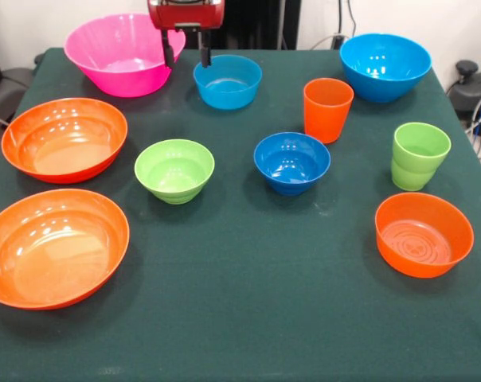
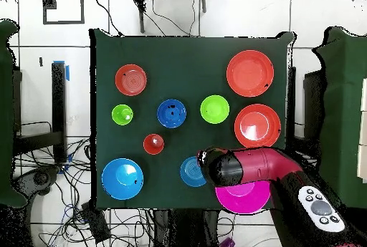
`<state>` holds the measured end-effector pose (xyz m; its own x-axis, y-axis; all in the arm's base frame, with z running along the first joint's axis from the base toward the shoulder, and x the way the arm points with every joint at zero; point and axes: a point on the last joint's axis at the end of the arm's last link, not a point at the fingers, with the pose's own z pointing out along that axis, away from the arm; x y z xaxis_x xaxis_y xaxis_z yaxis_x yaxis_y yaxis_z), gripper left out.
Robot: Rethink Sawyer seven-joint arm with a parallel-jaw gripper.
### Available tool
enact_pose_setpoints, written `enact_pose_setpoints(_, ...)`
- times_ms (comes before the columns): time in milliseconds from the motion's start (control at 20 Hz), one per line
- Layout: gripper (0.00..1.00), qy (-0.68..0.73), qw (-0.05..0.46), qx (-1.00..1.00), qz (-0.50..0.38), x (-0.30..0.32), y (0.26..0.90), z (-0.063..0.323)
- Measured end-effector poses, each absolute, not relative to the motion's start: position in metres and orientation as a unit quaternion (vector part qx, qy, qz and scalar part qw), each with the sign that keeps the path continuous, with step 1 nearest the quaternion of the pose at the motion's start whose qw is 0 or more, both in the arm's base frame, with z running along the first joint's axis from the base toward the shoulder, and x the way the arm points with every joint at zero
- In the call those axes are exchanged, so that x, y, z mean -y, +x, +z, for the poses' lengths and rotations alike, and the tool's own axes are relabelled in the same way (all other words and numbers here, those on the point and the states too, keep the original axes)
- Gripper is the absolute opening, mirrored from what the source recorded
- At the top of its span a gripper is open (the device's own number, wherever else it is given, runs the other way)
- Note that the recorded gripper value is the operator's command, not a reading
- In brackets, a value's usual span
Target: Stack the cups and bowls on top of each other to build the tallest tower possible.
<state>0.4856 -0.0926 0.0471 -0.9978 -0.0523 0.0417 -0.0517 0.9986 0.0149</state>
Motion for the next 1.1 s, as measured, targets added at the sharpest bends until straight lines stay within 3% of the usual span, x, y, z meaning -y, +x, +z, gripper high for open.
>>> enact_pose_setpoints(1100, 1.00, 0.040, 0.026, 0.999, -0.008, 0.0869, 0.4807, 0.0402)
